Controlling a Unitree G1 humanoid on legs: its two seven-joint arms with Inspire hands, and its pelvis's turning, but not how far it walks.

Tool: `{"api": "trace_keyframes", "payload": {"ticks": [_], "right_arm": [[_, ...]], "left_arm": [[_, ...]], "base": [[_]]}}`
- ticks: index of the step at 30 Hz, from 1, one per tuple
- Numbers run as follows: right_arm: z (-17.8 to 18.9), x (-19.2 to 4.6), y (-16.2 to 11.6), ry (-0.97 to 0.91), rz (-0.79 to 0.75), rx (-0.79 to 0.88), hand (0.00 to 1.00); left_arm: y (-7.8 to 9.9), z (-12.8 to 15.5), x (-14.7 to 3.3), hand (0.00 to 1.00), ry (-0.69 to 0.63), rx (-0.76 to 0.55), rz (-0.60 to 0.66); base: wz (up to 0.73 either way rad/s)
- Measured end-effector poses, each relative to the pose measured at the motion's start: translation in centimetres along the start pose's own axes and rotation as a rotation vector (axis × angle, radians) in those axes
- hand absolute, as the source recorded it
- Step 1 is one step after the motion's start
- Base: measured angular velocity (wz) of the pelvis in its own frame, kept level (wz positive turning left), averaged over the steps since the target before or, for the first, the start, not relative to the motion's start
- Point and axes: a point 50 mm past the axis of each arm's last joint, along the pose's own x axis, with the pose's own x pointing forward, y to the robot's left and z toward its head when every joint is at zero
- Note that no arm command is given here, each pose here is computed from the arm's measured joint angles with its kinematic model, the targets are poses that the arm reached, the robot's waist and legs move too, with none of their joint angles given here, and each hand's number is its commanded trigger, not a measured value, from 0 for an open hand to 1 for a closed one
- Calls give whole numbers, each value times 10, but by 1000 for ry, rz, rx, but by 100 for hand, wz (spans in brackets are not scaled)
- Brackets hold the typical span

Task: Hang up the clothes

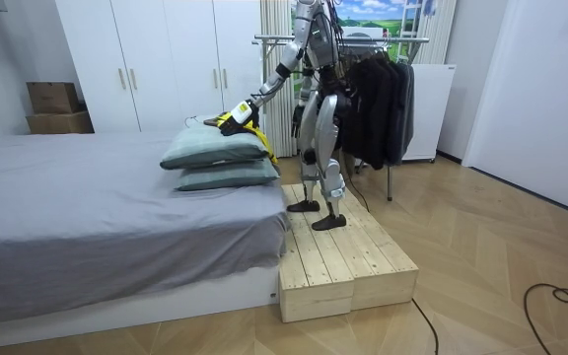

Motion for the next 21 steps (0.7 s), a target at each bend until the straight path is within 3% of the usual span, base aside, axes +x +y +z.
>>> {"api": "trace_keyframes", "payload": {"ticks": [21], "right_arm": [[17, 0, 7, -77, -8, 2, 0]], "left_arm": [[9, 3, 3, 0, 0, 7, 117]], "base": [[-3]]}}
